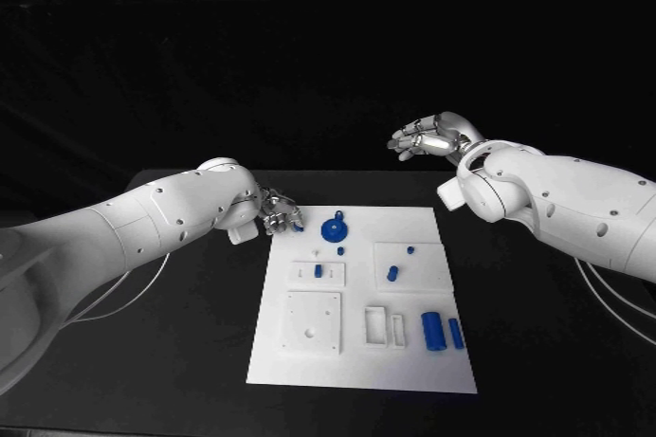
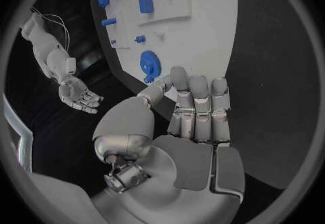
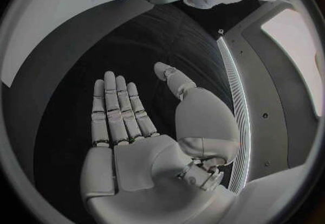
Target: Assemble the parts on the task board
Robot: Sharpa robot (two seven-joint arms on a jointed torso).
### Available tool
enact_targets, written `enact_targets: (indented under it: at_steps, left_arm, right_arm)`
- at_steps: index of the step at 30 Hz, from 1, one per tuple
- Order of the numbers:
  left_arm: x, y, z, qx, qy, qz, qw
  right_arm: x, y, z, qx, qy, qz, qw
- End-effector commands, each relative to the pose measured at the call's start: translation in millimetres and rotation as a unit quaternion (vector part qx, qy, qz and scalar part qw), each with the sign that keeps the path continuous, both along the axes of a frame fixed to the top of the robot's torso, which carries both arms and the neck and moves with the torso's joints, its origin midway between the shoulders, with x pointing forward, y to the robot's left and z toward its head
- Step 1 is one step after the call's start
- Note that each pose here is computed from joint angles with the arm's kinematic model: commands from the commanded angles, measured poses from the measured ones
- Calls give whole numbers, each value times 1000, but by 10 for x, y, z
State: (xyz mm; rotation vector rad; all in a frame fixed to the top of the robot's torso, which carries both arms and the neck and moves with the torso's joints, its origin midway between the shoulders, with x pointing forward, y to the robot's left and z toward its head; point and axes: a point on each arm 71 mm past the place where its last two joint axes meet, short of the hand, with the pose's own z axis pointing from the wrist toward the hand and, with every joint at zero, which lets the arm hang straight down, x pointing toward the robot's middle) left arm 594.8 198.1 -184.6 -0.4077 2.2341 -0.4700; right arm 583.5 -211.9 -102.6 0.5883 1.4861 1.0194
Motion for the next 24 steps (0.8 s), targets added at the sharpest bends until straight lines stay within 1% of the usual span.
enact_targets:
  at_steps: [1,3,7,10,14,15,17,18,22,24]
  left_arm:
    - [-45,-12,35,-17,-14,12,1000]
    - [-102,-9,71,-21,-31,11,999]
    - [-209,20,116,-20,-40,2,999]
    - [-307,50,143,-19,-43,-4,999]
    - [-418,36,168,-11,-55,-16,998]
    - [-430,31,169,-9,-56,-18,998]
    - [-511,-9,173,1,-64,-32,997]
    - [-537,-27,171,5,-66,-36,997]
    - [-632,-71,112,14,-64,-48,997]
    - [-665,-100,90,19,-64,-55,996]
  right_arm:
    - [-4,-7,1,1,1,6,1000]
    - [-5,-12,0,0,2,6,1000]
    - [-5,-36,-1,0,2,4,1000]
    - [-4,-53,-3,-1,4,3,1000]
    - [-2,-60,-4,-1,4,3,1000]
    - [-2,-59,-4,-1,4,3,1000]
    - [-2,-62,-5,-1,4,3,1000]
    - [-2,-65,-5,-1,4,3,1000]
    - [-2,-72,-6,-1,4,2,1000]
    - [-1,-71,-6,-2,4,2,1000]
